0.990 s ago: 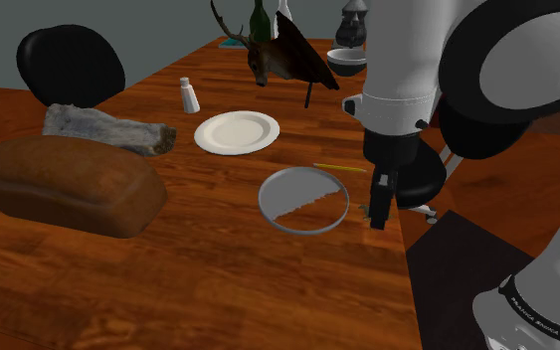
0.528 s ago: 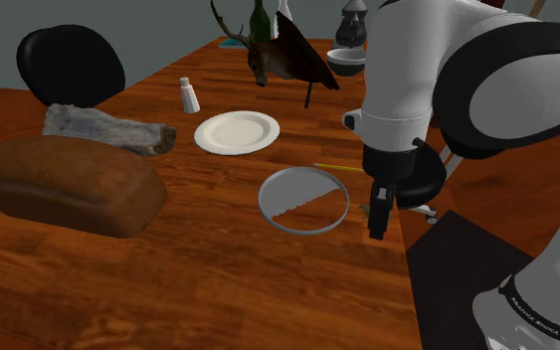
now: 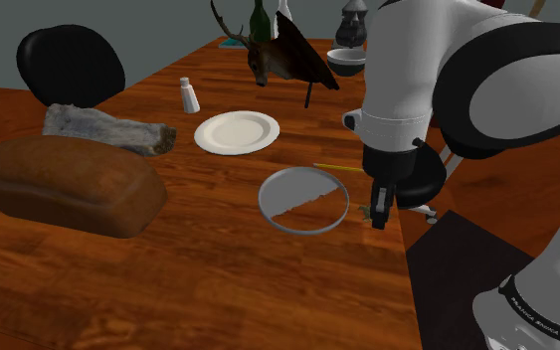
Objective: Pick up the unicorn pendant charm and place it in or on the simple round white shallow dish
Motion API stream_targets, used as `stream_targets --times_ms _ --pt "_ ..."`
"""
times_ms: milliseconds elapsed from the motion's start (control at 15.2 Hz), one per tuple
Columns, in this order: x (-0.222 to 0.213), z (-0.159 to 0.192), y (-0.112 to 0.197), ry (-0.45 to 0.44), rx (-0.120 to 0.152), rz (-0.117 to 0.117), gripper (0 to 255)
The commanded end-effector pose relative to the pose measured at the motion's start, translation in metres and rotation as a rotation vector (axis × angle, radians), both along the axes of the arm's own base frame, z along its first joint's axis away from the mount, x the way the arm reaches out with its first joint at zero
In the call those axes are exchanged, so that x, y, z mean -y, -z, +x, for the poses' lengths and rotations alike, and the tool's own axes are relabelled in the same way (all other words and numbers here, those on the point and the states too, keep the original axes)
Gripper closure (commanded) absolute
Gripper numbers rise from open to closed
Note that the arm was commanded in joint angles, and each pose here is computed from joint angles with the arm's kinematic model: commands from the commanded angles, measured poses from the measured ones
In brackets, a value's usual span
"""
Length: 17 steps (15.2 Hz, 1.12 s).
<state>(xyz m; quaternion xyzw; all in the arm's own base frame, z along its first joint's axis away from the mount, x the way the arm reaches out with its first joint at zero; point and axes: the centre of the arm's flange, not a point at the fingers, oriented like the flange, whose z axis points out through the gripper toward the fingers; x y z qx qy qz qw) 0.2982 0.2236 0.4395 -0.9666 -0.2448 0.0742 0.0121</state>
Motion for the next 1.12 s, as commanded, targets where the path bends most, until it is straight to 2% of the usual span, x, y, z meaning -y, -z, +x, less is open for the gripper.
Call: stream_targets --times_ms 0,330,1056 --pt "0.000 0.000 0.000 0.000 0.000 0.000 255" --pt "0.000 0.000 0.000 0.000 0.000 0.000 255" --pt "0.000 0.000 -0.058 0.000 0.000 0.000 255"
